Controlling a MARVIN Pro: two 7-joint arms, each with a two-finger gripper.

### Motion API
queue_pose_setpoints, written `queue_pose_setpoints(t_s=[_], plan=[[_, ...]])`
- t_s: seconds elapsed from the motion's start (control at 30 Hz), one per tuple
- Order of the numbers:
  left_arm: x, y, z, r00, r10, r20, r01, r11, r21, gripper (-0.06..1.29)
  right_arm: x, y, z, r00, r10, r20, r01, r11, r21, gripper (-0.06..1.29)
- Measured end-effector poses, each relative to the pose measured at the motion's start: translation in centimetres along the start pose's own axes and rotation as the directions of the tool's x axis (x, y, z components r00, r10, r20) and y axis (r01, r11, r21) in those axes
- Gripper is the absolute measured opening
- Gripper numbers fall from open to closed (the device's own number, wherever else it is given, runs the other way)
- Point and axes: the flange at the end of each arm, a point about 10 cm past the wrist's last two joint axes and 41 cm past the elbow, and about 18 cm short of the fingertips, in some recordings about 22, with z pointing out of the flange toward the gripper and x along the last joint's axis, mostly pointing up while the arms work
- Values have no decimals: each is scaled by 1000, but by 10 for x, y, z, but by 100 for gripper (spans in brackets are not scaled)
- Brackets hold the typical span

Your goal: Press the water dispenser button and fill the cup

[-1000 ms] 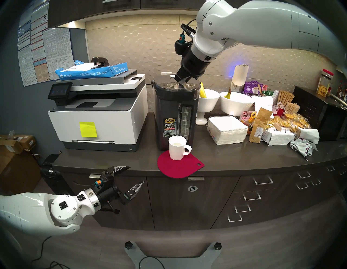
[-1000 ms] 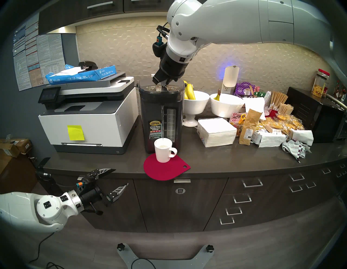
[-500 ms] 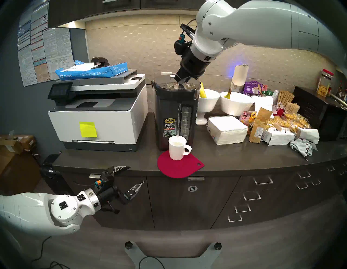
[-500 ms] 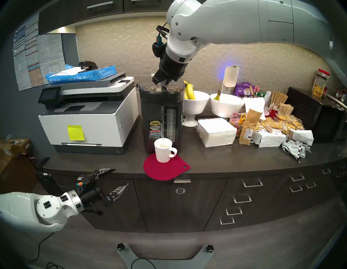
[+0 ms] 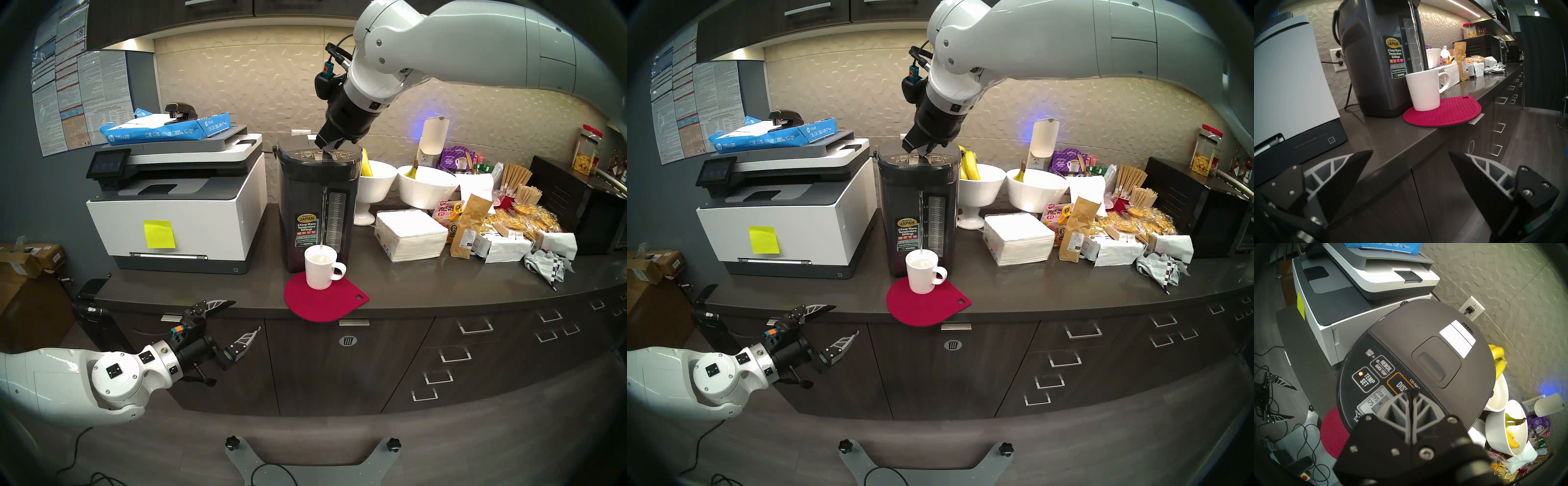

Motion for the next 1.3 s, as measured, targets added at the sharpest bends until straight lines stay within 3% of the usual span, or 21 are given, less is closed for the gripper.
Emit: queue_pose_setpoints(t_s=[1.0,1.17,1.3], plan=[[0,0,0,1000,0,0,0,1000,0,126,5,14,4,999,25,-26,-24,1000,7,-3],[0,0,0,1000,0,0,0,1000,0,126,6,24,-2,999,32,-37,-33,999,-6,-3],[0,0,0,1000,0,0,0,1000,0,126,12,37,-19,996,49,-70,-51,998,-26,-3]])
